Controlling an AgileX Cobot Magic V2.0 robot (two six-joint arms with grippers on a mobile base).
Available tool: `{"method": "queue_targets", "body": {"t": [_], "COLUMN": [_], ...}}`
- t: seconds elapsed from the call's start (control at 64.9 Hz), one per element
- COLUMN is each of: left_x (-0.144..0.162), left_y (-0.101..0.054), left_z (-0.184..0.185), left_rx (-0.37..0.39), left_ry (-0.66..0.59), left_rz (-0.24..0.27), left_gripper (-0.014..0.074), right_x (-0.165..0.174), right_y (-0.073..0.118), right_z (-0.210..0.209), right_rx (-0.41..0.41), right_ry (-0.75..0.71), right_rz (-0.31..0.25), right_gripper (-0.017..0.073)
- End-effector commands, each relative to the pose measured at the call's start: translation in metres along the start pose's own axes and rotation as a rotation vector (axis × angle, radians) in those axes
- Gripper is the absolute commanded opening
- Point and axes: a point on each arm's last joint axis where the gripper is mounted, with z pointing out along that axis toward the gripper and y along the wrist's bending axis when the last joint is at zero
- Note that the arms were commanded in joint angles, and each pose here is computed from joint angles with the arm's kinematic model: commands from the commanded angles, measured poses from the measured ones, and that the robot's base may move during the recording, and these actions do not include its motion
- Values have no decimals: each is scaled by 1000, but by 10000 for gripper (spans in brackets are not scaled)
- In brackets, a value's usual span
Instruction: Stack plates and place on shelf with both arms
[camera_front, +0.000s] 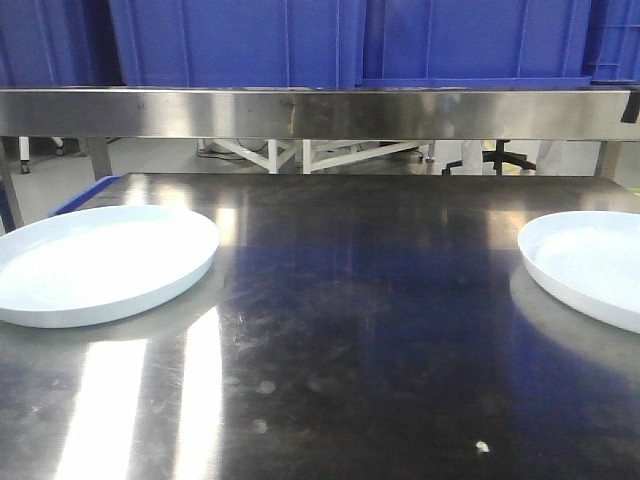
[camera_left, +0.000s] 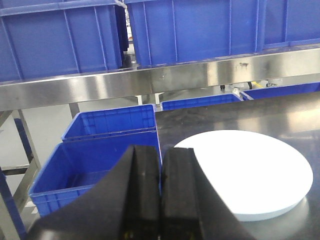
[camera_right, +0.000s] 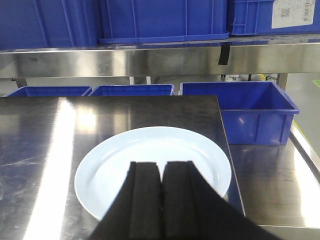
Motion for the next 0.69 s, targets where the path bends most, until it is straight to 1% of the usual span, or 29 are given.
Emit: {"method": "queue_targets", "body": {"t": [0.0, 0.015, 0.062, 0.123, 0.262, 0.37, 0.447, 0.555, 0.678], "left_x": [-26, -32, -46, -67, -113, -152, -170, -184, -182], "left_y": [3, 4, 6, 8, 14, 19, 22, 23, 23], "left_z": [-1, -1, 0, 3, 20, 45, 63, 86, 104], "left_rx": [-13, -13, -12, -9, 4, 12, 16, 19, 26], "left_ry": [-120, -126, -128, -106, 31, 135, 182, 210, 254], "left_rz": [-43, -56, -61, -38, 5, 20, 24, 27, 29], "left_gripper": [82, 82, 82, 82, 82, 82, 82, 82, 82], "right_x": [-10, -10, -10, -10, -10, -10, -10, -10, -10], "right_y": [0, 0, 0, 0, 0, 0, 0, 0, 0], "right_z": [-2, -2, -2, -2, -2, -2, -2, -2, -2], "right_rx": [-3, -3, -3, -3, -3, -3, -3, -3, -3], "right_ry": [-109, -109, -109, -109, -109, -109, -109, -109, -109], "right_rz": [-12, -12, -12, -12, -12, -12, -12, -12, -12], "right_gripper": [48, 48, 48, 48, 48, 48, 48, 48, 48]}}
